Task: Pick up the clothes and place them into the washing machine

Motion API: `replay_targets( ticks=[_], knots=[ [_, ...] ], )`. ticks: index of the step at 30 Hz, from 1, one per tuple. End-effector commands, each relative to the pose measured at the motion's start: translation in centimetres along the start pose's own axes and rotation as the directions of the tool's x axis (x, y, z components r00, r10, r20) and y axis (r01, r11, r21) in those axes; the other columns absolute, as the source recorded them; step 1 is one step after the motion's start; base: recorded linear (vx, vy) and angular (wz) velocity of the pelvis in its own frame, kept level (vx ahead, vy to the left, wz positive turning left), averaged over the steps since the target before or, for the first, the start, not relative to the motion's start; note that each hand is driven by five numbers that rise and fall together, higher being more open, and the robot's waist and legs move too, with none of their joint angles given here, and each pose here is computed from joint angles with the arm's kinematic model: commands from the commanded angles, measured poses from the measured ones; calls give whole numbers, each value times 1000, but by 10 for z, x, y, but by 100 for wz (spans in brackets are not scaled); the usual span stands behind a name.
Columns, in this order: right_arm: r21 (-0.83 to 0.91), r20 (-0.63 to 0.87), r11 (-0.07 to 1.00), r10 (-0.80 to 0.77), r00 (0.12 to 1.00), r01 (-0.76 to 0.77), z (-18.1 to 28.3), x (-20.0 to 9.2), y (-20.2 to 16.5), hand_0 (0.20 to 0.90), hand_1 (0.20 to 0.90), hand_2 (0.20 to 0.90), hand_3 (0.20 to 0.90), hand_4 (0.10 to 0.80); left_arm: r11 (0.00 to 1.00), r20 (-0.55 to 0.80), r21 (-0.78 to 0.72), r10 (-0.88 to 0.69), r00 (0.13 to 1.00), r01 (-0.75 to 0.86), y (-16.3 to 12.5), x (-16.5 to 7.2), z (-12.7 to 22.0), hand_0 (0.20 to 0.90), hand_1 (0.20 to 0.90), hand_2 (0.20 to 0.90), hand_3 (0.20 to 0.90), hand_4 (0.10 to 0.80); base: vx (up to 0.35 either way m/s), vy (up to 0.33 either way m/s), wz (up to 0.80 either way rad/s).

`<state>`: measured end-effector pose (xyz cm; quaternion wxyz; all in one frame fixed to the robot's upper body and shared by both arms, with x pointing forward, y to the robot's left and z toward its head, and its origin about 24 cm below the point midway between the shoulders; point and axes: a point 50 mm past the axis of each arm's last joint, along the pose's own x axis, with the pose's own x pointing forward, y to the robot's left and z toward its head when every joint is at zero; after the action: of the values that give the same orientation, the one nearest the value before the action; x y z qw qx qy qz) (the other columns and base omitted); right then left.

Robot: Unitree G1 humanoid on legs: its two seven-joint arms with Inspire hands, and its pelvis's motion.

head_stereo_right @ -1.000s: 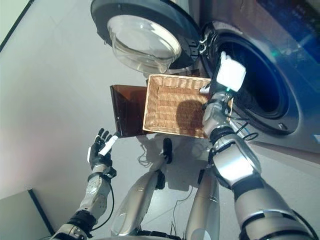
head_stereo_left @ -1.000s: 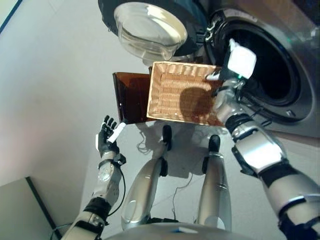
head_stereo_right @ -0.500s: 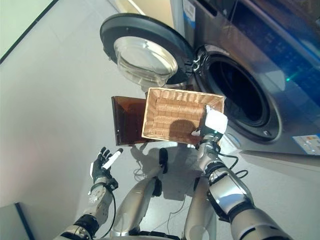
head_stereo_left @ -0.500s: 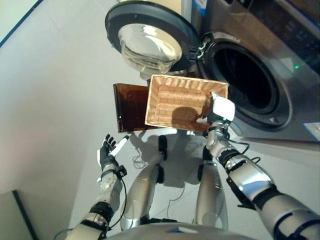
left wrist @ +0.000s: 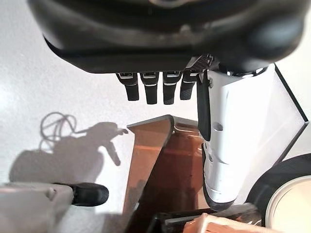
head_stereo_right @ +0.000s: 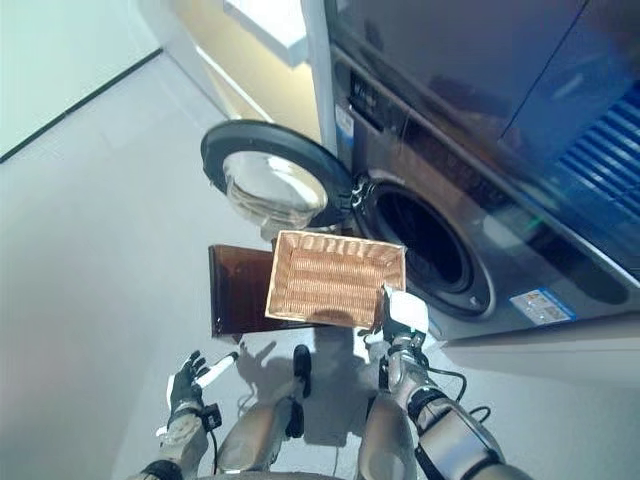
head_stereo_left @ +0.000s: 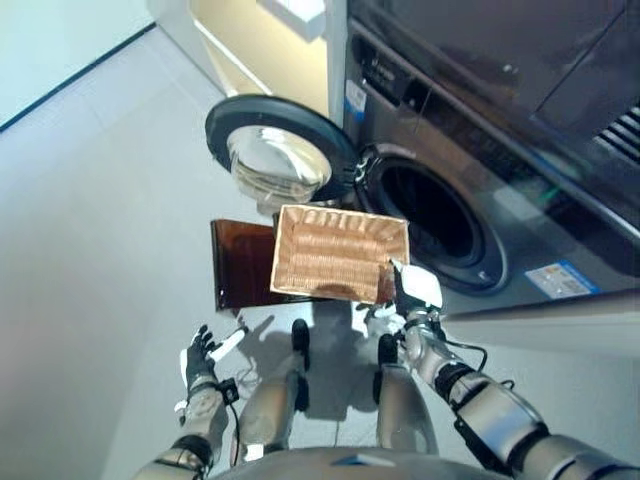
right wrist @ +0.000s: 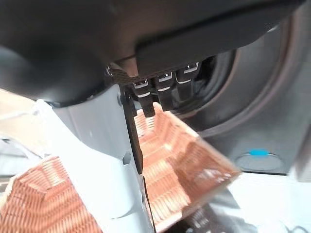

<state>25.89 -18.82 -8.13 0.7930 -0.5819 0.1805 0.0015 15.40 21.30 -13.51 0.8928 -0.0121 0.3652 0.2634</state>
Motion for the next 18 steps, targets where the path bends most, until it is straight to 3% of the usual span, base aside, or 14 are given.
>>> replay_targets(
  ticks=[1,7,10,18],
  knots=[
    [2,107,1000,-20,994,20,16,7,-10,900,900,900,900,800,997,40,54,58,998,-60,21,8,10,900,900,900,900,800,76,-79,1],
    [33,43,994,104,994,-105,-6,-16,19,900,900,900,900,800,989,-39,113,99,994,-94,38,3,-11,900,900,900,900,800,60,-80,-4],
    [185,-173,963,228,958,-195,-42,-45,48,900,900,900,900,800,977,-118,201,95,988,-70,43,-3,-30,900,900,900,900,800,83,-98,6],
    [341,-407,917,344,846,-208,-78,-81,72,900,900,900,900,800,950,-268,313,92,959,-4,40,-18,-62,900,900,900,900,800,37,-49,18]
  ],
)
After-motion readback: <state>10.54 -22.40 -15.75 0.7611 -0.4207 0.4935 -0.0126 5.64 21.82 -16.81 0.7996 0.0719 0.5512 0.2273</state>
